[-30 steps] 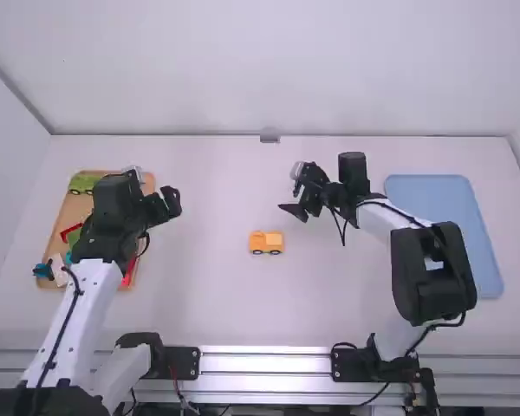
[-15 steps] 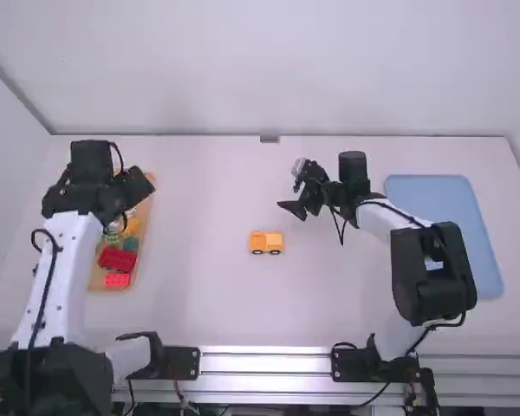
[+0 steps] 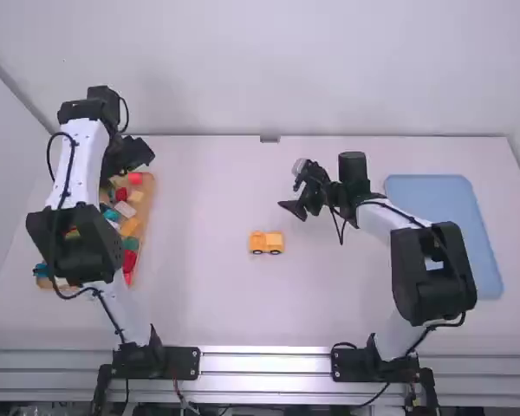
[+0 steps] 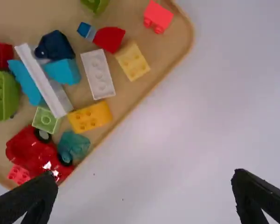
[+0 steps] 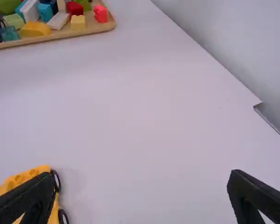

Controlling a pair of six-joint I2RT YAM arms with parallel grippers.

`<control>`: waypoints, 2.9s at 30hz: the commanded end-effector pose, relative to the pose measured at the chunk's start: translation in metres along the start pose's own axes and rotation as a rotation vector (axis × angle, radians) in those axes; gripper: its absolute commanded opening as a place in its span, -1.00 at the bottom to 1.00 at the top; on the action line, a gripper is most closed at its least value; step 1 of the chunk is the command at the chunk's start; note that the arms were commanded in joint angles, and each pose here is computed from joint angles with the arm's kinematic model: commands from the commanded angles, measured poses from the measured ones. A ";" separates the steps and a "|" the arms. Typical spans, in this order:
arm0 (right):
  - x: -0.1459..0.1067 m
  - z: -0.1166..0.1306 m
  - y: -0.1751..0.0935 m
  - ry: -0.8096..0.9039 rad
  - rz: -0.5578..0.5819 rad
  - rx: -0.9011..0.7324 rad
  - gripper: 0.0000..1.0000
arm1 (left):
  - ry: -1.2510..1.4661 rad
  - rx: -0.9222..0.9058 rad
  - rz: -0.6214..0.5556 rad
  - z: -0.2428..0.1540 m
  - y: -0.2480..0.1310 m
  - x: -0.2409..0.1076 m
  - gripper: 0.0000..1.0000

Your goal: Assemble lego blocks to make yellow taxi

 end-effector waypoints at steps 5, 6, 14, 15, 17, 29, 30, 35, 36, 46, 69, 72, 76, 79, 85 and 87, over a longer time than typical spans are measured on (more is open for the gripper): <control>0.001 0.002 -0.002 0.007 -0.008 0.007 0.97 | -0.102 -0.017 0.118 0.017 0.047 0.026 0.98; 0.001 0.002 -0.002 0.007 -0.007 0.007 0.97 | -0.112 -0.012 0.131 0.020 0.053 0.027 0.98; 0.002 0.003 -0.001 0.003 -0.012 0.008 0.97 | -0.193 -0.021 0.202 0.028 0.111 0.031 0.98; 0.001 0.003 -0.001 0.004 -0.011 0.008 0.97 | -0.200 -0.020 0.201 0.028 0.114 0.031 0.98; 0.002 0.003 -0.001 0.004 -0.012 0.010 0.97 | -0.192 -0.027 0.193 0.024 0.121 0.029 0.98; 0.009 -0.003 -0.002 0.062 -0.047 -0.015 0.97 | -0.190 -0.102 0.175 0.016 0.157 0.023 0.91; 0.010 -0.003 -0.002 0.062 -0.047 -0.015 0.97 | -0.190 -0.102 0.173 0.016 0.157 0.024 0.84; 0.009 -0.003 -0.001 0.063 -0.045 -0.014 0.97 | -0.211 -0.108 0.153 0.012 0.164 0.023 0.49; 0.009 -0.003 -0.001 0.064 -0.045 -0.014 0.97 | -0.211 -0.111 0.148 0.012 0.164 0.024 0.46; 0.009 -0.003 -0.001 0.065 -0.043 -0.014 0.97 | -0.260 -0.062 0.126 0.012 0.170 0.021 0.34; 0.007 -0.001 -0.001 0.076 -0.036 -0.007 0.97 | -0.306 0.045 0.021 0.011 0.185 0.017 0.21; 0.007 -0.001 -0.001 0.076 -0.035 -0.007 0.97 | -0.333 0.043 0.011 0.012 0.190 0.016 0.12; 0.006 -0.001 -0.001 0.082 -0.030 -0.005 0.97 | -0.341 0.032 -0.004 0.011 0.192 0.018 -0.22; 0.005 0.000 -0.002 0.088 -0.026 -0.003 0.97 | -0.341 0.022 -0.014 0.009 0.192 0.020 -0.44; 0.004 -0.001 -0.002 0.091 -0.023 -0.005 0.97 | -0.351 -0.006 -0.014 0.006 0.183 0.022 -0.96; 0.004 0.000 -0.002 0.093 -0.021 -0.003 0.97 | -0.353 -0.017 -0.023 0.006 0.175 0.024 -0.96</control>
Point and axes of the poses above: each hand's point on the last joint's axis, 136 mm out from that joint toward the fingers, its own y axis out along the fingers, its own z axis along the line the jaws close on, x = y × z, the point moved 5 cm from there along -y, back along the fingers, and after that the axes turned 2 degrees about -y, right-handed, at the moved point
